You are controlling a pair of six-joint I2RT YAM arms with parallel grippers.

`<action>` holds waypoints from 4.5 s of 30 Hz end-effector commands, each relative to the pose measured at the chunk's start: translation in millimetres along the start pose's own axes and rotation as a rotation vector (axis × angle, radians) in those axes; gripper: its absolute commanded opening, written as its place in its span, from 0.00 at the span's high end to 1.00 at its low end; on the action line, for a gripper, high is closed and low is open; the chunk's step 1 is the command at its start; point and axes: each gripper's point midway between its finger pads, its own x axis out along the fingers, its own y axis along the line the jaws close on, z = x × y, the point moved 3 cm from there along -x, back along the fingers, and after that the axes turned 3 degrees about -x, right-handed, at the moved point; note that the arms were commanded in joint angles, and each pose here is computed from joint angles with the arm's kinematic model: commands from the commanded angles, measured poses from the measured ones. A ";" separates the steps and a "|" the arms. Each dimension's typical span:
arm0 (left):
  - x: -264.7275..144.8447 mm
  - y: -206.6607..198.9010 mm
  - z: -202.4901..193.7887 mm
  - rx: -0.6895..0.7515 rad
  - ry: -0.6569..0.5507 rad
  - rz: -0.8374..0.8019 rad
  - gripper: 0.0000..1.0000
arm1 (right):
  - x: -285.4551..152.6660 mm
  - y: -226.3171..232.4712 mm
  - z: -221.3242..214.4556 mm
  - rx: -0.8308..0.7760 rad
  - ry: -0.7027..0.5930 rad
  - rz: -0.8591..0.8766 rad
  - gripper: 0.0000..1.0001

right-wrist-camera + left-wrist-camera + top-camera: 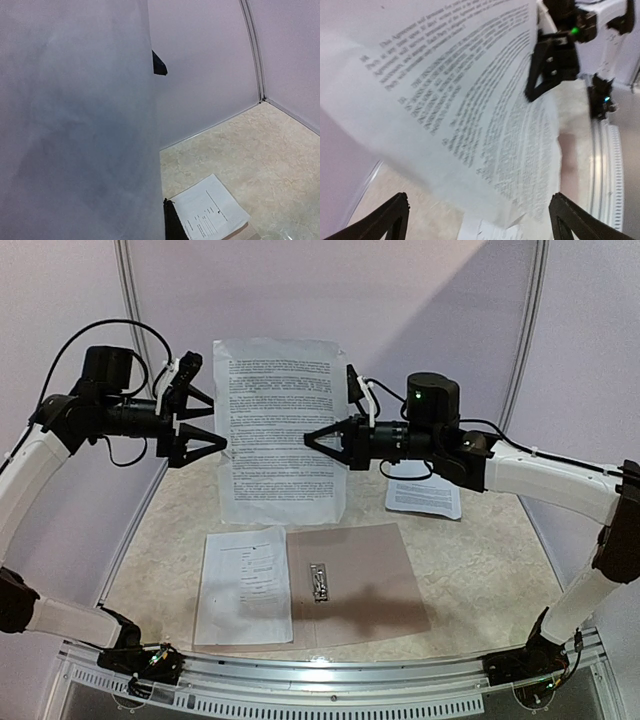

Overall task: Put the files into the folder
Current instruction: Pass from the left arm to the right, then insert the folder to form pockets on the folder.

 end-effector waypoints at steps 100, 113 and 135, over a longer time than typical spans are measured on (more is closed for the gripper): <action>-4.7 -47.9 -397.8 -0.096 0.954 0.061 0.22 | 143.0 -31.1 -310.6 0.971 0.553 -0.114 1.00; -5.0 -45.6 -401.9 -0.091 0.969 0.074 0.23 | 142.0 -17.4 -311.8 0.918 0.604 -0.035 1.00; -12.8 -31.0 -404.0 -0.035 1.025 0.148 0.26 | 133.8 -33.1 -290.6 0.803 0.717 -0.060 1.00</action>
